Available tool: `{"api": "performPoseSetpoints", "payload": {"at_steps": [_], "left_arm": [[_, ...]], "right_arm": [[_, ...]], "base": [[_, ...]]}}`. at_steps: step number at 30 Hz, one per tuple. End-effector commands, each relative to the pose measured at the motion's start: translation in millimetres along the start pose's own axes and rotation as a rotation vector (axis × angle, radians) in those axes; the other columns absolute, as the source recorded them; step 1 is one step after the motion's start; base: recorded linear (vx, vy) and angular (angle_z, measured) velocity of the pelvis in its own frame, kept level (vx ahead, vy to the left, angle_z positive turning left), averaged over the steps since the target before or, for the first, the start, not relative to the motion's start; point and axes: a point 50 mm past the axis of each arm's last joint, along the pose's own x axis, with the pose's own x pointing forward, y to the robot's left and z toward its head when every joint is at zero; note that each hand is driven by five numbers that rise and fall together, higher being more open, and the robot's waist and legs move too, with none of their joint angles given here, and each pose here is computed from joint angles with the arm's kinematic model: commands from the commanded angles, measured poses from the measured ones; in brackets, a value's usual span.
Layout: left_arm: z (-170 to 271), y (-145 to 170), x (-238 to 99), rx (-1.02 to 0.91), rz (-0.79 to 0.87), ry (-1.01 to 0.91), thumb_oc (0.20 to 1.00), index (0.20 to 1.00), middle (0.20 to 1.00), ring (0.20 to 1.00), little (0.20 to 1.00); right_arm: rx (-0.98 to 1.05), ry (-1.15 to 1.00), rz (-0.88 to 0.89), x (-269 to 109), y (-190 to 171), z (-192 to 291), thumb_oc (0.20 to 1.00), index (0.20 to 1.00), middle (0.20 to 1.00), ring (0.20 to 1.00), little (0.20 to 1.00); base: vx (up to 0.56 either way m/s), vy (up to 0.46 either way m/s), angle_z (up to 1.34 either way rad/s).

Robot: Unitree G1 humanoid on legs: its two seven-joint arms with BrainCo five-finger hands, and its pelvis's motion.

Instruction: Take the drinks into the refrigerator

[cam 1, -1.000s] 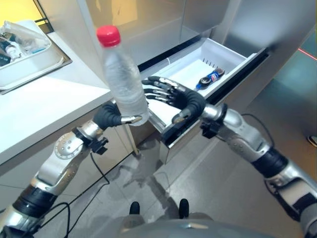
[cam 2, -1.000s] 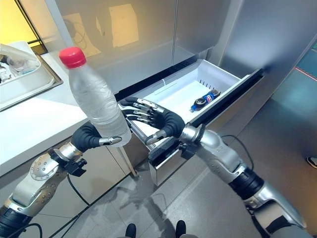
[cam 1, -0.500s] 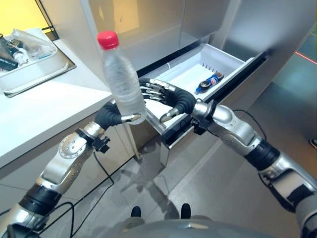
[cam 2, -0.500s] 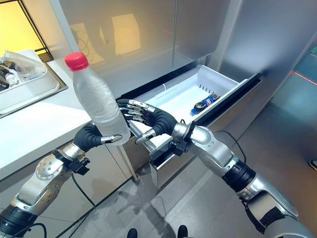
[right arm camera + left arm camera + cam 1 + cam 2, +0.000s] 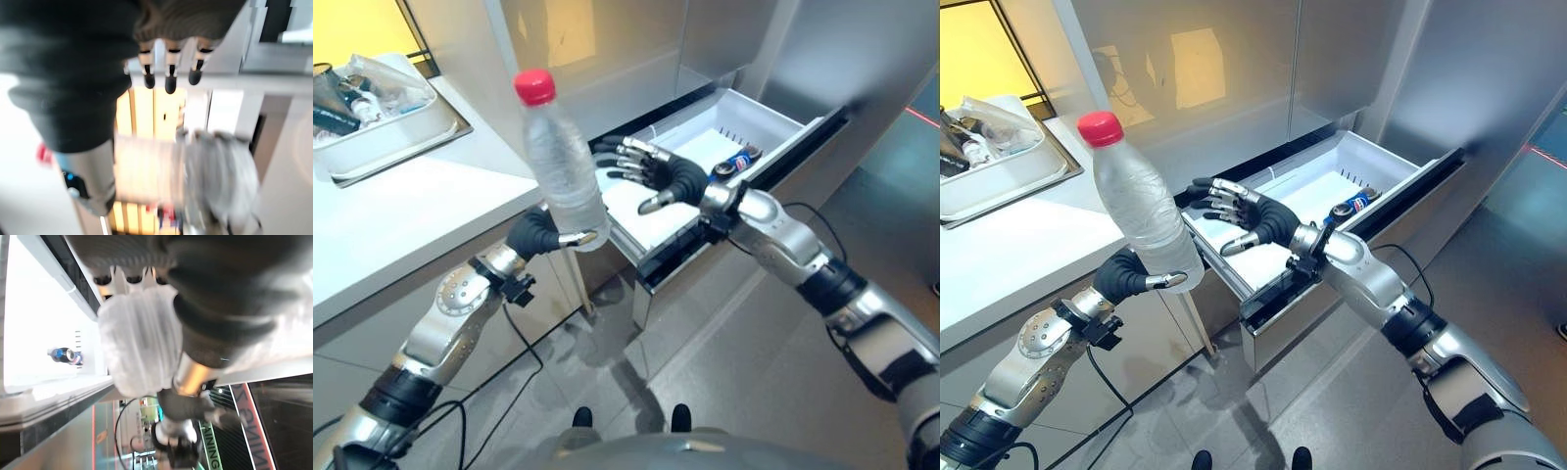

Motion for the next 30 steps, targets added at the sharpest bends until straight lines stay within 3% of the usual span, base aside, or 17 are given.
{"api": "performPoseSetpoints", "payload": {"at_steps": [1,10,16,20,30], "left_arm": [[50.6,2.4,21.8,0.067,-0.071,-0.243,0.200,0.200,0.200,0.200,0.200],[49.7,-1.4,29.1,0.067,-0.094,-0.234,0.200,0.200,0.200,0.200,0.200],[46.3,5.7,29.3,0.107,-0.032,-0.224,0.200,0.200,0.200,0.200,0.200],[46.2,7.8,29.7,0.129,-0.009,-0.229,0.200,0.200,0.200,0.200,0.200],[41.4,7.0,29.7,0.141,0.000,-0.213,0.200,0.200,0.200,0.200,0.200]], "right_arm": [[-0.083,-0.199,-0.033,21.0,-15.7,54.5,1.000,1.000,1.000,1.000,1.000],[0.025,-0.212,0.028,45.4,6.0,42.5,1.000,1.000,1.000,1.000,1.000],[0.109,-0.132,0.326,47.3,63.3,20.9,1.000,1.000,1.000,1.000,1.000],[0.096,-0.148,0.420,48.7,79.3,27.5,1.000,1.000,1.000,1.000,1.000],[0.081,-0.193,0.465,60.9,95.8,34.4,1.000,1.000,1.000,1.000,1.000]], "base": [[0.00,0.000,0.00],[0.00,0.000,0.00],[0.01,-0.003,0.01],[0.00,0.000,0.00],[0.00,0.000,0.00]]}}
